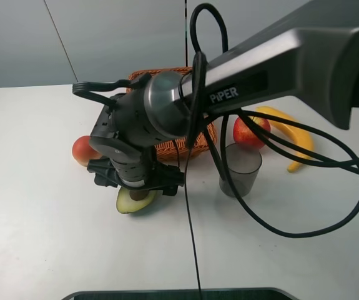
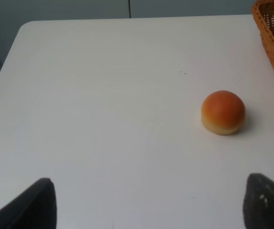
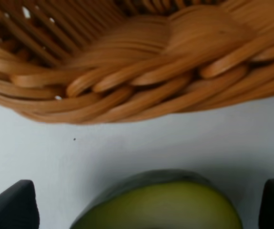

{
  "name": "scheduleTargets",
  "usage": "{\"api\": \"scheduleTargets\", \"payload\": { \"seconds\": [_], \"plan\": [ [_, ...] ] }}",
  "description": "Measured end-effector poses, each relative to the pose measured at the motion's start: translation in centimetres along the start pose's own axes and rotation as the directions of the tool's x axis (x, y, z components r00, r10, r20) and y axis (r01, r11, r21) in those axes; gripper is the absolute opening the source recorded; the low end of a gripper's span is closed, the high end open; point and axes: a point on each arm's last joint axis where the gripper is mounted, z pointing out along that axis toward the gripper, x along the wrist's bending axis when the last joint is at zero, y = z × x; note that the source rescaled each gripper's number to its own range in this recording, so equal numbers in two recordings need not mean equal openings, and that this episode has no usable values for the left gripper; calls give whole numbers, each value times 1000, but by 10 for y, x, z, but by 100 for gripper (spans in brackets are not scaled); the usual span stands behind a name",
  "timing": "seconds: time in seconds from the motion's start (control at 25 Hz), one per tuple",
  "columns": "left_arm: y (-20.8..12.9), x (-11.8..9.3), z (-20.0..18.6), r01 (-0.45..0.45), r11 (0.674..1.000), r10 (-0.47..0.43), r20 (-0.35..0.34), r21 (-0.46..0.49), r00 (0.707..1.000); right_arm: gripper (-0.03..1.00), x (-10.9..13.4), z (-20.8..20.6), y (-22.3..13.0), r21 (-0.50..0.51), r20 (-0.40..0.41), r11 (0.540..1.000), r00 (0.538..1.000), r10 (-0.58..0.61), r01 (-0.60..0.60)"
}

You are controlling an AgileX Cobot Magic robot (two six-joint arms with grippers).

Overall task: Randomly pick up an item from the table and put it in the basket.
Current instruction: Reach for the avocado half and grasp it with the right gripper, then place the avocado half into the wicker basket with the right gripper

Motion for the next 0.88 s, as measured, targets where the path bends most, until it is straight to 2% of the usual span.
{"api": "scheduleTargets", "payload": {
  "seconds": [0.04, 0.08, 0.12, 0.16, 0.2, 0.24, 0.64, 0.88],
  "plan": [
    [0, 0, 0, 0, 1000, 0, 0, 0, 1000, 98, 0, 2, 0, 1, 4, 1000, 1000, -1, 1],
    [0, 0, 0, 0, 1000, 0, 0, 0, 1000, 87, -1, 3, -1, 4, 7, 1000, 1000, 0, 0],
    [0, 0, 0, 0, 1000, 0, 0, 0, 1000, 60, -1, 6, -2, 12, 13, 1000, 1000, 6, -6],
    [0, 0, 0, 0, 1000, 0, 0, 0, 1000, 16, -1, 5, -3, 17, 11, 1000, 1000, 10, -10],
    [0, 0, 0, 0, 1000, 0, 0, 0, 1000, 0, -1, 5, -3, 20, 11, 1000, 1000, 14, -14],
    [0, 0, 0, 0, 1000, 0, 0, 0, 1000, 2, 0, 5, -3, 21, 9, 1000, 1000, 16, -16],
    [0, 0, 0, 0, 1000, 0, 0, 0, 1000, 2, 0, 5, -4, 33, 14, 999, 1000, 9, -10],
    [0, 0, 0, 0, 1000, 0, 0, 0, 1000, 2, 0, 1, -7, 77, 9, 995, 998, -62, 61]
  ]
}}
